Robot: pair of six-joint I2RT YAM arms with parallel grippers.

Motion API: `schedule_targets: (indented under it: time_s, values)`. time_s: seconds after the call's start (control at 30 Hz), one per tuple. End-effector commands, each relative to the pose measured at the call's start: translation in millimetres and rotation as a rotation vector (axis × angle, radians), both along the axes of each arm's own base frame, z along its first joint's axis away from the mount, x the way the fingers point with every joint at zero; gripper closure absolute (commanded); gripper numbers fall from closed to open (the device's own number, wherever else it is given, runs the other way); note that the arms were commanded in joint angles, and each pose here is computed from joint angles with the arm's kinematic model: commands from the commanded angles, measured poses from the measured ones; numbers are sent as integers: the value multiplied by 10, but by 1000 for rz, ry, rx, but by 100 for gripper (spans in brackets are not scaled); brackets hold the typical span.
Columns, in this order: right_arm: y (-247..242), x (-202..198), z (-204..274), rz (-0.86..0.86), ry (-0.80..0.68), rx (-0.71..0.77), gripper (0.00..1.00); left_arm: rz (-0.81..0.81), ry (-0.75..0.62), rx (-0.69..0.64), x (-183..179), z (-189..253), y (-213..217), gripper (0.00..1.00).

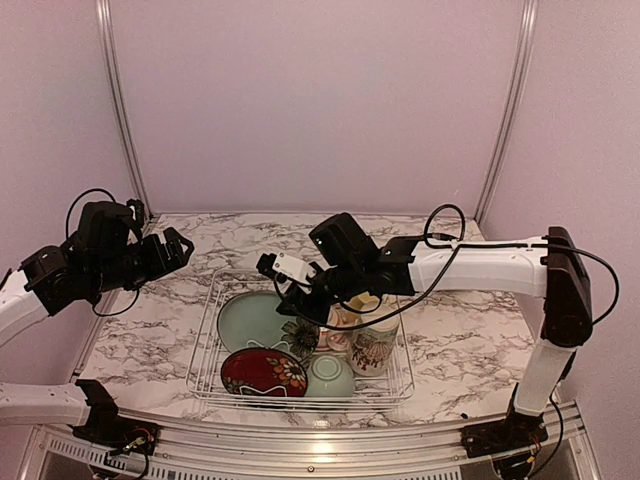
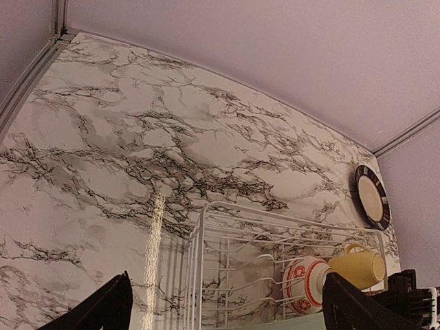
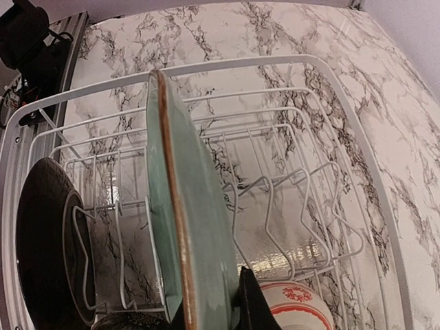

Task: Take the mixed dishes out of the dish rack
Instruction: Grab the plate from the dish rack, then place the plate with another plate.

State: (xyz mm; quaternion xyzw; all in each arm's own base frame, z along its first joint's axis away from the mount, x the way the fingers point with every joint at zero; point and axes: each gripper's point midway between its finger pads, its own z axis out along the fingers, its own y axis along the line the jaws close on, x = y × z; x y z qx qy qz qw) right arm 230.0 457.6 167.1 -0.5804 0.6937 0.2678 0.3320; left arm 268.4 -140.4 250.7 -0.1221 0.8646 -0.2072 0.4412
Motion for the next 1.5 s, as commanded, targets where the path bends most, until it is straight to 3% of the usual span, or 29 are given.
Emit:
schedule_targets:
  time_s: [0.0, 0.5, 1.0, 1.23, 1.47]
  values:
    - [54, -61, 413, 33, -46, 64, 100, -4, -13, -4, -4, 3, -6, 1]
    - [30, 63, 1036, -95, -191, 171, 100, 5, -14, 5, -27, -1, 36, 1]
    - [-341, -12, 2159, -201, -241, 502, 100, 8, -15, 4, -25, 1, 40, 1]
    - [-1052, 385, 2512, -392, -167, 722, 100, 10, -12, 7, -33, -9, 49, 1]
    - [-2074, 975, 2439, -711, -38, 894, 100, 5, -10, 6, -18, -10, 28, 1]
